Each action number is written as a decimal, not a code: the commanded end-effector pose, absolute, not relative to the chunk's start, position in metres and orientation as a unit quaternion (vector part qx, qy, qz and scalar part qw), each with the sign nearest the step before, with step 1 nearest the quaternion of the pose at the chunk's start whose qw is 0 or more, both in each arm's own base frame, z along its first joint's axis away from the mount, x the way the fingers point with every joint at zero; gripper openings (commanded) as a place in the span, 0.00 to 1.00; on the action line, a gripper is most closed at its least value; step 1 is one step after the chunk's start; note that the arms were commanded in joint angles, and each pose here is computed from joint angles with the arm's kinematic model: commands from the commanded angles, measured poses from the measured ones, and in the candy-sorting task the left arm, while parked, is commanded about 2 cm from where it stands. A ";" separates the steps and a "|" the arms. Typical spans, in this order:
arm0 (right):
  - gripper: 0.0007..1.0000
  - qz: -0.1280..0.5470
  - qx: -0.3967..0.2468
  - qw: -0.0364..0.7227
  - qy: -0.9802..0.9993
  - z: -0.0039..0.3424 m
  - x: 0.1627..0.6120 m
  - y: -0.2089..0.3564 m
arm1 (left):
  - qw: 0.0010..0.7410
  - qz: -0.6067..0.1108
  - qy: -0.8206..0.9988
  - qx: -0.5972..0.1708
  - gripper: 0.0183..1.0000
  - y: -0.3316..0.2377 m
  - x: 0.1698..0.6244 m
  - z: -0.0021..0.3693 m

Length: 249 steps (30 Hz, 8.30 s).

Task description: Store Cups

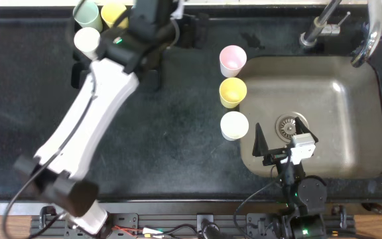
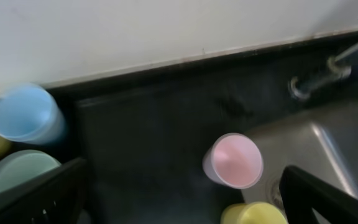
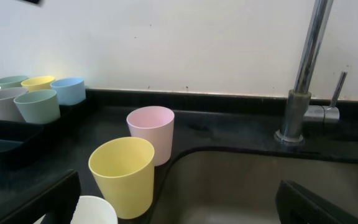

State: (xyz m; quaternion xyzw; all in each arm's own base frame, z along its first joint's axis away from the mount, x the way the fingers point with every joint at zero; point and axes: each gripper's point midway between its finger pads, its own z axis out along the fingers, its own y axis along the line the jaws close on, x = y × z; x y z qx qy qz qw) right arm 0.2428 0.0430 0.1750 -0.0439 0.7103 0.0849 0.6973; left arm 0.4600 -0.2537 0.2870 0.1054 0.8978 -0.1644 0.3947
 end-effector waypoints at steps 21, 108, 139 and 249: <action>1.00 0.086 -0.042 0.698 0.710 0.172 0.243 0.043 | 0.209 -0.129 0.969 -0.018 1.00 -0.331 0.460 0.143; 1.00 0.086 -0.042 0.698 0.710 0.172 0.243 0.043 | 0.120 0.052 0.985 -0.113 0.03 0.075 0.401 0.132; 1.00 0.086 -0.042 0.698 0.710 0.172 0.243 0.043 | 0.111 0.053 0.988 -0.093 0.06 0.094 0.426 0.084; 1.00 0.086 -0.042 0.698 0.710 0.172 0.243 0.043 | 0.252 -0.059 0.935 -0.241 0.02 -0.232 0.409 0.226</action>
